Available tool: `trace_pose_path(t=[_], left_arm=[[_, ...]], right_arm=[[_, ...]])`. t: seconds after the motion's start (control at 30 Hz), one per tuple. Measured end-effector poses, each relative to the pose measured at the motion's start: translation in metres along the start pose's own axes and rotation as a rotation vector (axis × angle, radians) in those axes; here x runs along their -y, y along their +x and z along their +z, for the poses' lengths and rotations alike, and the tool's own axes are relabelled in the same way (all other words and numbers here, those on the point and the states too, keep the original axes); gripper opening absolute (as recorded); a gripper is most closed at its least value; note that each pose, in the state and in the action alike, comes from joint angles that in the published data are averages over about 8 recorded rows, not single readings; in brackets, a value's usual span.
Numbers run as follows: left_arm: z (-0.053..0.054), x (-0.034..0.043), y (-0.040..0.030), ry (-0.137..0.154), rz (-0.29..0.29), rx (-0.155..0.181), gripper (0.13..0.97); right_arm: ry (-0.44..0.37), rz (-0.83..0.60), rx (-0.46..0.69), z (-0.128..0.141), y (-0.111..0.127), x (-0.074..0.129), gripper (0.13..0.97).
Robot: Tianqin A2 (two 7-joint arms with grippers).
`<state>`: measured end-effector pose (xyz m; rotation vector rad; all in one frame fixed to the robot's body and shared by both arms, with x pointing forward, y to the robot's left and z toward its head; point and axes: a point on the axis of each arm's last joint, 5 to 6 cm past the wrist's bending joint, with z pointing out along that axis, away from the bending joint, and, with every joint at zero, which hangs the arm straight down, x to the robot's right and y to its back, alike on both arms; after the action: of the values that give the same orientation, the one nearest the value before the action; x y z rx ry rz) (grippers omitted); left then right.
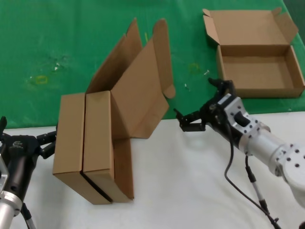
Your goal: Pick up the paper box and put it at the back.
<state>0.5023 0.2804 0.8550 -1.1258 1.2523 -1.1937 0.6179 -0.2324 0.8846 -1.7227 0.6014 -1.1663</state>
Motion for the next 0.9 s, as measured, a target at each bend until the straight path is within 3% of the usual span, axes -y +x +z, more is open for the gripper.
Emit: trace_pose_path(t=[0.67,0.9], left_arm=[[0.0,0.0,0.0,0.0,0.001,0.0,0.966],[0.0,0.0,0.0,0.0,0.001,0.0,0.966]], right_arm=[[0.027,0.328,-0.335,-0.089,-0.02,-0.03,0.966],[0.022,0.363,-0.38,-0.102,-0.021,-0.033,0.966]])
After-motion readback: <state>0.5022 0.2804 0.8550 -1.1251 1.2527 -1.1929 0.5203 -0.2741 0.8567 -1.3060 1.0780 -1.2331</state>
